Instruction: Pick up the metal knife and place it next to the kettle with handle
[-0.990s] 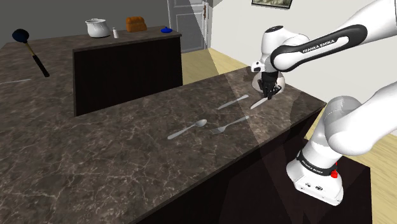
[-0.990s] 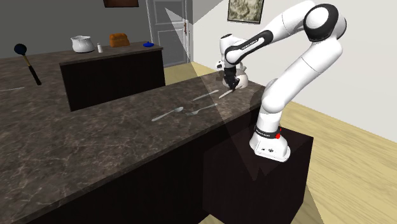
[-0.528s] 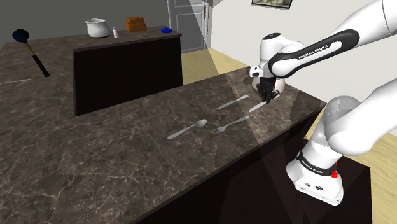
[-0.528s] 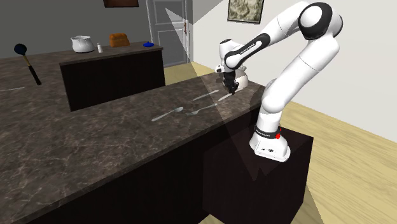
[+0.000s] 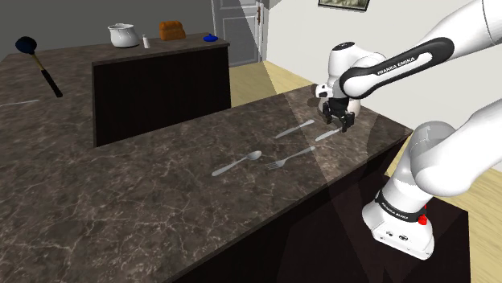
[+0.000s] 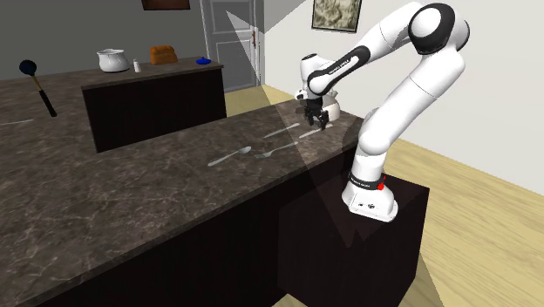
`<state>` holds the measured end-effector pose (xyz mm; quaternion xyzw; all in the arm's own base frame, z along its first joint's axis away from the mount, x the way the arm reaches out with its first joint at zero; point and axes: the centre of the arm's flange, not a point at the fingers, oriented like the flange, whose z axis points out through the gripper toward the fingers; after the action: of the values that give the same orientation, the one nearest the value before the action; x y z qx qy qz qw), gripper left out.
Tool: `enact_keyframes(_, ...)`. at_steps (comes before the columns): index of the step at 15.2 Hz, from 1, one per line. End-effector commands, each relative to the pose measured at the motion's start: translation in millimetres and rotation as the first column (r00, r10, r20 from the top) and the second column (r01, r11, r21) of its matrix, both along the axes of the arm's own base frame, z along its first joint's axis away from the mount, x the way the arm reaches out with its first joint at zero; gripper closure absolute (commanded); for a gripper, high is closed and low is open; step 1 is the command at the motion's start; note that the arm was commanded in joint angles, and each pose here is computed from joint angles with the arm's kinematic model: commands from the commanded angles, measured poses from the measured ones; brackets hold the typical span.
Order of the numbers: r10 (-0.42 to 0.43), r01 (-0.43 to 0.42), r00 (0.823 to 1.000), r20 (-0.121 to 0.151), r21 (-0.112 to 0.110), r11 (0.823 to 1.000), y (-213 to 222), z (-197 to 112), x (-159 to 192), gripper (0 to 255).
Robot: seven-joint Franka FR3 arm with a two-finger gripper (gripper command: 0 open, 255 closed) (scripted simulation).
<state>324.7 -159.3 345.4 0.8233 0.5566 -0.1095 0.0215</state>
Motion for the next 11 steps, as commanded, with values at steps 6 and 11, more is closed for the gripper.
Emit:
enact_keyframes(6,0.000,0.000,1.000,0.000,0.000,1.000,6,39,6,0)
enact_keyframes(11,0.000,0.000,1.000,0.000,0.000,1.000,8,49,8,0)
